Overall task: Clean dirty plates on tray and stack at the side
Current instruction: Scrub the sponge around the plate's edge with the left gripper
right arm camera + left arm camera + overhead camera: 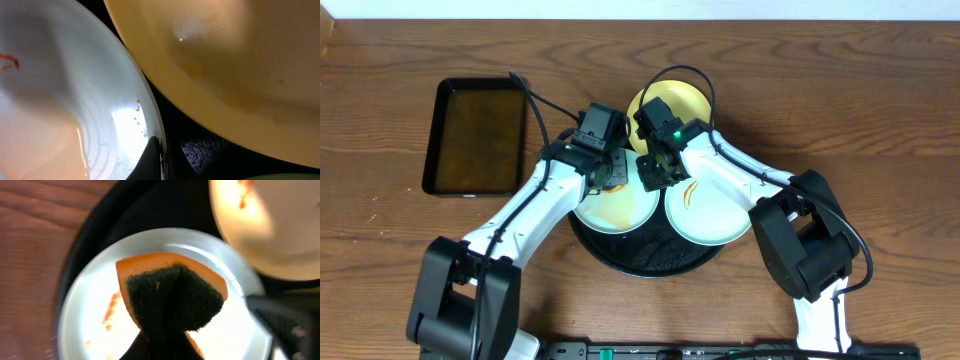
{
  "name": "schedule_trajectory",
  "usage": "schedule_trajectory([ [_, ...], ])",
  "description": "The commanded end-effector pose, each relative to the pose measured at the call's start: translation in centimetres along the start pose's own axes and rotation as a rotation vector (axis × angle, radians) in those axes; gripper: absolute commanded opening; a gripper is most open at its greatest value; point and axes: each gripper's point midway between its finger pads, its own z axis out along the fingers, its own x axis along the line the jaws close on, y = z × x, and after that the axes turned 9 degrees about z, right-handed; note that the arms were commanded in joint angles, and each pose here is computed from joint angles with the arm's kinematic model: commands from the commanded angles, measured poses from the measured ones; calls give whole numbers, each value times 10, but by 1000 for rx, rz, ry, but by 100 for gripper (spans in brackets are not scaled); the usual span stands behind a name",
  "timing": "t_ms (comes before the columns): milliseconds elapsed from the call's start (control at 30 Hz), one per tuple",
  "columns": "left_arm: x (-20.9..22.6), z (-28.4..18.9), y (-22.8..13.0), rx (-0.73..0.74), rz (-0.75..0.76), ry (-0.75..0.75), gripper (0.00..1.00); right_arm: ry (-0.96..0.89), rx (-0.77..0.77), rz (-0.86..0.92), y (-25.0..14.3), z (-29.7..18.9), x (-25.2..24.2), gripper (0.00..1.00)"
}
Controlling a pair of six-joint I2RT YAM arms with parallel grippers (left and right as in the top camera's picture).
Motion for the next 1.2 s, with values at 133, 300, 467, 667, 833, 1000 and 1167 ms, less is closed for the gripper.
schedule_trajectory([
  [133, -7, 33, -9, 61, -80, -34, 8, -47, 32, -4, -10, 12, -10, 1],
  [300, 1, 53, -14, 89, -146, -12, 8, -48, 33, -3, -10, 12, -10, 1],
  [467, 7, 64, -16, 100, -190, -1, 7, -48, 33, -3, -10, 12, -10, 1],
  [667, 44, 65, -22, 99, -189, 182, 8, -49, 35, -3, -10, 12, -11, 1],
  [833, 82, 57, -29, 118, -170, 335, 7, -49, 35, -3, -11, 12, -11, 1],
  [1000, 91, 49, -29, 133, -145, 349, 7, -49, 35, -3, -10, 12, -11, 1],
  [1167, 82, 25, -13, 65, -145, 321, 8, -50, 36, -3, -11, 12, -11, 1],
])
